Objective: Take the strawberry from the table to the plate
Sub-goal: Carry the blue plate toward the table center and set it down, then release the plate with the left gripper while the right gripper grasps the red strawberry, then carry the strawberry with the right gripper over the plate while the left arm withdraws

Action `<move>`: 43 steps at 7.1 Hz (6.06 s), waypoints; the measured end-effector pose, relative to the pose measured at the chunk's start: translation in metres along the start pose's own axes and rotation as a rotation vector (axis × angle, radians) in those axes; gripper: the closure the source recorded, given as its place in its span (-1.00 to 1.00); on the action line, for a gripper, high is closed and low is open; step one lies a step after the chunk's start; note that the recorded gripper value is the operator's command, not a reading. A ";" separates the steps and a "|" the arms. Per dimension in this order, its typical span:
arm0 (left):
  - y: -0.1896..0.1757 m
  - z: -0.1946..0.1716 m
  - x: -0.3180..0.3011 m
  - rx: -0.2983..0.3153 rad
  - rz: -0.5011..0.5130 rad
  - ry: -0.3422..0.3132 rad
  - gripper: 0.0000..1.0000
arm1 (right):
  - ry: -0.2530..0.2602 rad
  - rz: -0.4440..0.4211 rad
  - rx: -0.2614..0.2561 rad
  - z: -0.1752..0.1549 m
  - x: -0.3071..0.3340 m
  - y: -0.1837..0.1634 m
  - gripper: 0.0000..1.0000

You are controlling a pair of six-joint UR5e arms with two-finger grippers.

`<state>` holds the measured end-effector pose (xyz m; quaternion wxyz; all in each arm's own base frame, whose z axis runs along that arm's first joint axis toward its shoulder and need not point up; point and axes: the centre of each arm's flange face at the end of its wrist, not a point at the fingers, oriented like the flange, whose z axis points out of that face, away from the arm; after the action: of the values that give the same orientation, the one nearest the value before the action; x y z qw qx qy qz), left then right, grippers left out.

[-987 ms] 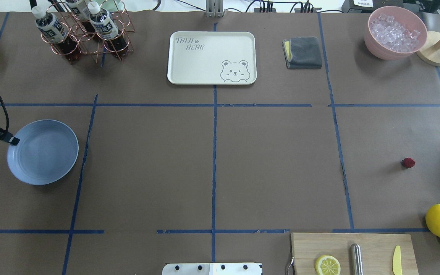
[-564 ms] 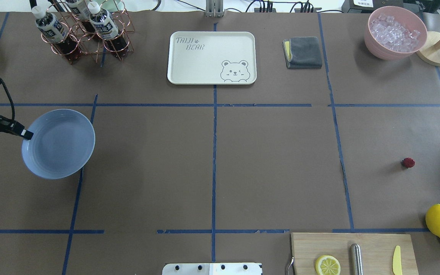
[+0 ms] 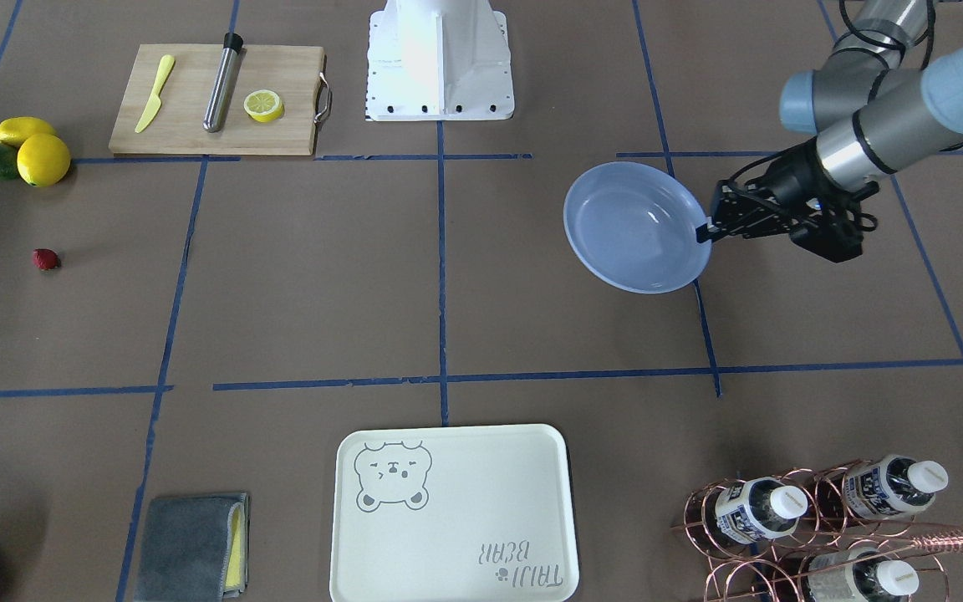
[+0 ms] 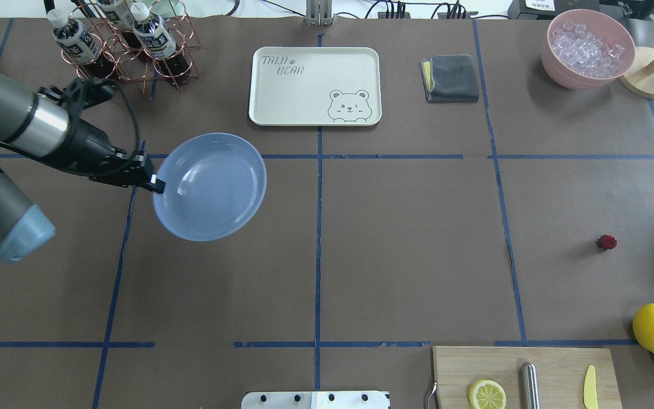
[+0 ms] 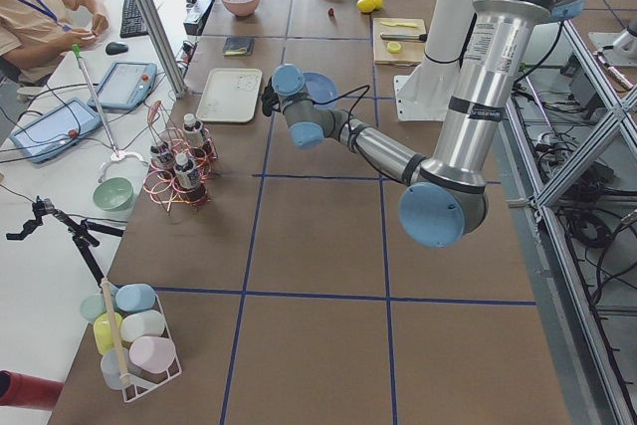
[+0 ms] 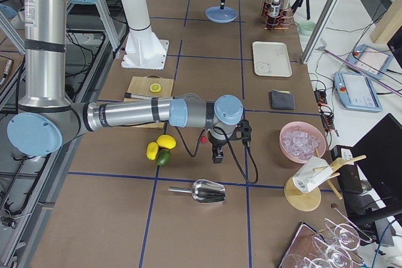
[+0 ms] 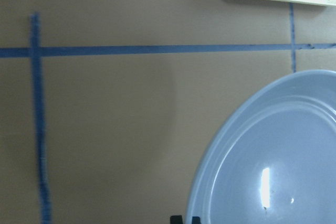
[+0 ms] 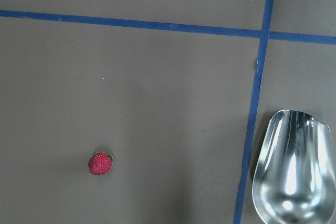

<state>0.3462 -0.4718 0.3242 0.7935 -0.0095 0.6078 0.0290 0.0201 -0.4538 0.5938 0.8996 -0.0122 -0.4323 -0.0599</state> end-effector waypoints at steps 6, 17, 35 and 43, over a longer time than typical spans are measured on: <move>0.048 0.182 0.102 0.099 -0.097 -0.071 1.00 | -0.010 0.005 -0.014 0.007 0.002 0.000 -1.00; 0.060 0.196 0.085 0.120 -0.097 -0.111 -0.55 | -0.013 0.002 -0.026 0.012 0.001 -0.001 -1.00; 0.049 0.099 0.127 0.224 -0.057 0.030 -0.90 | 0.074 0.040 0.113 0.214 -0.136 0.032 1.00; 0.071 0.065 0.103 0.229 -0.050 0.039 -0.98 | -0.125 0.239 0.206 0.173 -0.278 -0.004 1.00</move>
<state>0.4317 -0.3938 0.2431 0.7779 0.0657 0.6220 -0.0606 -0.2868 -0.4175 0.4858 0.8681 0.0247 -0.4870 0.0931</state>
